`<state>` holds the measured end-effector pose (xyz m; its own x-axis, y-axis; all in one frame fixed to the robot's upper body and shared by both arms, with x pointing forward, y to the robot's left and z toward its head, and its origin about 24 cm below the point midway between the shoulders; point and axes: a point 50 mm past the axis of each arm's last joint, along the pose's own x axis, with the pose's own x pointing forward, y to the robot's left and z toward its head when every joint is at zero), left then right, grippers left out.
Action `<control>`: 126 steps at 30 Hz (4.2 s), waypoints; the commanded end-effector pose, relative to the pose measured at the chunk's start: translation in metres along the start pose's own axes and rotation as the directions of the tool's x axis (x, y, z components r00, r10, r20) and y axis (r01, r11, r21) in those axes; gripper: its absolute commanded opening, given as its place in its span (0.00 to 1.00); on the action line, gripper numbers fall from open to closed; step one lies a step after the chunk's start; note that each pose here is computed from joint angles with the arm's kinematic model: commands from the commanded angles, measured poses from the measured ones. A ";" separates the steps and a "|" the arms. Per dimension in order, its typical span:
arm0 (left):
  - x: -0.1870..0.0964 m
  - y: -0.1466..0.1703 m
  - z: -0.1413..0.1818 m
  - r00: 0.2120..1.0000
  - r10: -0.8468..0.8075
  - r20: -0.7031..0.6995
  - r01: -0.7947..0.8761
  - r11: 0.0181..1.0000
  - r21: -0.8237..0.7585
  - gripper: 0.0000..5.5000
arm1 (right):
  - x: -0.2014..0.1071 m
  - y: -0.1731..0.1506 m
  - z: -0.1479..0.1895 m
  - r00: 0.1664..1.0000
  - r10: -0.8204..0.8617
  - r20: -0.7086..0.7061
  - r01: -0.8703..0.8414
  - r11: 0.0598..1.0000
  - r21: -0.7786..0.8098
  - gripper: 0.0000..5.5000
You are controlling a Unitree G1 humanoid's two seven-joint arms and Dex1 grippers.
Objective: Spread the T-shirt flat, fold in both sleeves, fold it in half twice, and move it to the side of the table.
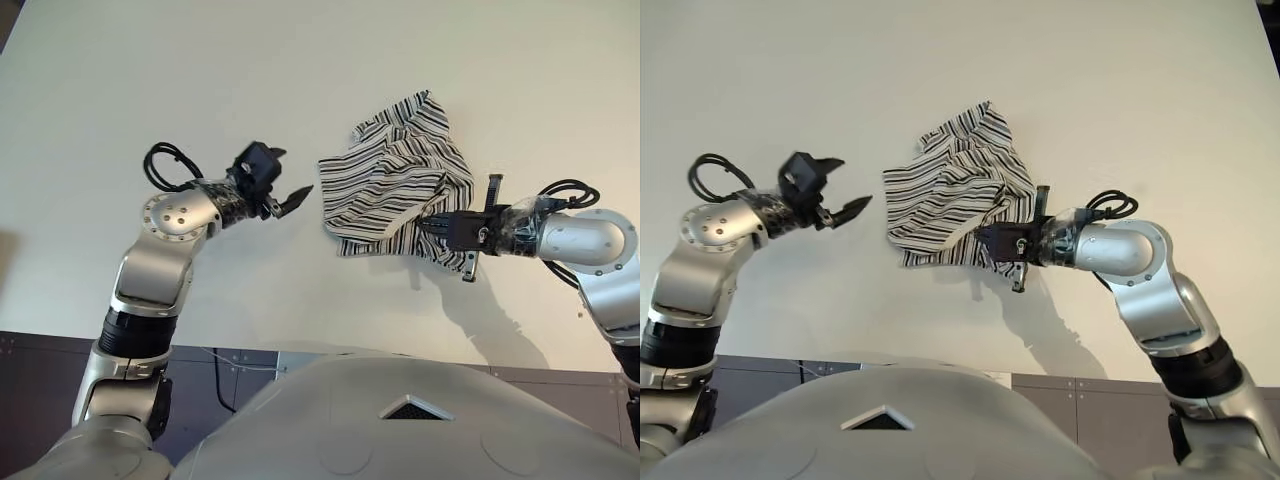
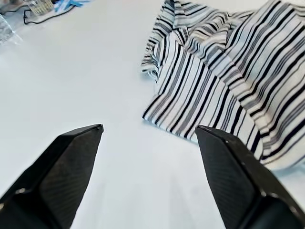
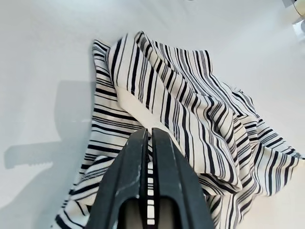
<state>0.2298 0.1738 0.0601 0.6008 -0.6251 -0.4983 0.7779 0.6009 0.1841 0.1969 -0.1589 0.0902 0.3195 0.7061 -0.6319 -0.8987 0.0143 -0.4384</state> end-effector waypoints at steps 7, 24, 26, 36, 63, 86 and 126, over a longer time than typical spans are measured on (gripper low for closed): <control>0.033 0.011 0.018 0.992 -0.112 0.059 0.104 0.987 0.121 0.65 | 0.017 0.033 -0.038 0.969 0.159 -0.191 -0.191 0.968 -0.161 0.02; 0.025 0.041 -0.088 0.899 -0.162 -0.406 0.233 0.964 0.131 0.65 | -0.026 -0.010 -0.064 0.900 0.282 -0.332 -0.376 0.887 -0.266 0.02; 0.015 0.044 -0.094 0.904 -0.141 -0.403 0.201 0.973 0.110 0.65 | -0.031 -0.025 -0.075 0.897 0.226 -0.379 -0.343 0.897 -0.278 0.02; -0.032 0.050 -0.095 0.953 0.004 -0.305 0.016 0.998 0.062 0.65 | -0.037 -0.095 -0.079 0.939 -0.270 -0.213 0.211 0.941 -0.266 0.02; 0.033 0.026 -0.050 0.982 0.068 -0.176 -0.013 0.956 0.293 0.65 | 0.057 0.004 -0.057 0.963 0.039 -0.265 -0.092 0.977 -0.190 0.02; 0.001 0.033 -0.052 0.959 0.057 -0.277 0.153 0.718 0.679 0.37 | 0.053 -0.018 -0.075 0.955 -0.076 -0.285 0.025 0.983 -0.181 0.02; -0.003 0.010 -0.046 0.944 0.103 0.313 -0.330 0.308 0.893 0.38 | 0.050 -0.016 -0.085 0.951 -0.081 -0.300 0.023 0.981 -0.190 0.02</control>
<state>0.2344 0.2054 0.0283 0.7491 -0.6441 -0.1549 0.2052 0.0033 0.9787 0.2654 -0.1697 0.0333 0.5189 0.5400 -0.6626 -0.7535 -0.0770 -0.6529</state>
